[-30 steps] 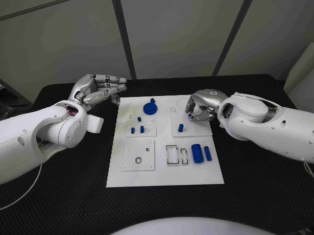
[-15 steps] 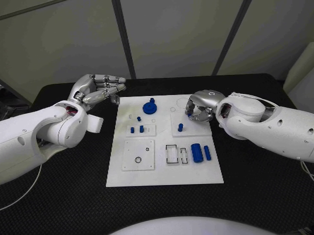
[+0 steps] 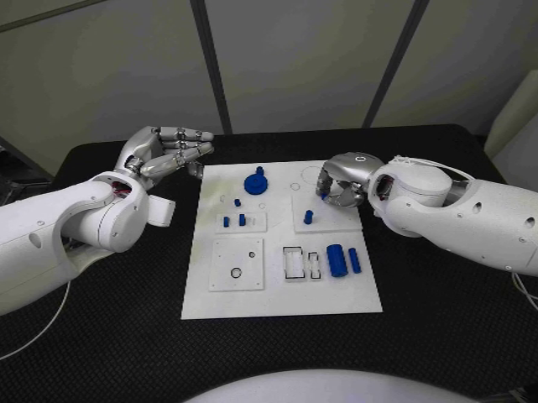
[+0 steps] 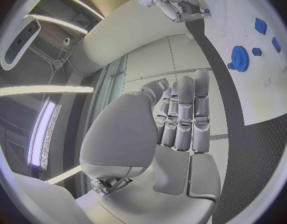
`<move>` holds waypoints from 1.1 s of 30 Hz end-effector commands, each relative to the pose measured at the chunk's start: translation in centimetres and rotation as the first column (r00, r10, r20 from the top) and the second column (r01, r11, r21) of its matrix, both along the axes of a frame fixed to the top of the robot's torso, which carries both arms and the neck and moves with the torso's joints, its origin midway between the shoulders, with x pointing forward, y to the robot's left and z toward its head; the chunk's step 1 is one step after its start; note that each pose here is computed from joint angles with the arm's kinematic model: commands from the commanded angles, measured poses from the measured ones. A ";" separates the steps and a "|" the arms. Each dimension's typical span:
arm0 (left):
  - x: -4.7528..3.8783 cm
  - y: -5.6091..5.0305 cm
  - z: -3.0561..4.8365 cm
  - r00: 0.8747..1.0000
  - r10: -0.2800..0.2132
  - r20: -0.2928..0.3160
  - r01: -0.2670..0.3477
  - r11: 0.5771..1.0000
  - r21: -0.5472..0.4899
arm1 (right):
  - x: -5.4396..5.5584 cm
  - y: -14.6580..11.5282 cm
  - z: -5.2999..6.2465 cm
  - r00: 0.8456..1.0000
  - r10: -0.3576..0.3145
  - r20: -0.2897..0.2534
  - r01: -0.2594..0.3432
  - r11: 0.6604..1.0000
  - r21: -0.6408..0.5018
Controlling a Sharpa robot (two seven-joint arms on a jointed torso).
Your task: Assemble the parts on the task board
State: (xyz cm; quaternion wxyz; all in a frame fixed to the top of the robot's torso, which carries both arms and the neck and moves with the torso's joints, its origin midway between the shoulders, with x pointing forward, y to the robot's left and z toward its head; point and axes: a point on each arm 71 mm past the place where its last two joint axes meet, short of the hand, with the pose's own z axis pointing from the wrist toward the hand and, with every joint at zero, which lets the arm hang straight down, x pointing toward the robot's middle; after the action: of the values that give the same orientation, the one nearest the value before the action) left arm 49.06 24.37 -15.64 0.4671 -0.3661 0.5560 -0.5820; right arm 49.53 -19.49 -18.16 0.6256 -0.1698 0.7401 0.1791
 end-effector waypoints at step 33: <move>0.18 0.4 -0.58 1.000 0.008 -0.008 -0.008 1.000 -0.003 | -3.8 2.0 3.1 0.985 0.067 0.161 -0.088 0.988 0.130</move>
State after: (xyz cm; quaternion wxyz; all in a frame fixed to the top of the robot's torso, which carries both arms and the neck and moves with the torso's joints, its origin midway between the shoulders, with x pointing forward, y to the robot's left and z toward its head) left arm 49.23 24.84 -16.32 0.4687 -0.3731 0.5576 -0.5746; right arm 45.91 -17.79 -15.56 0.6707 -0.1736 0.6840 0.2286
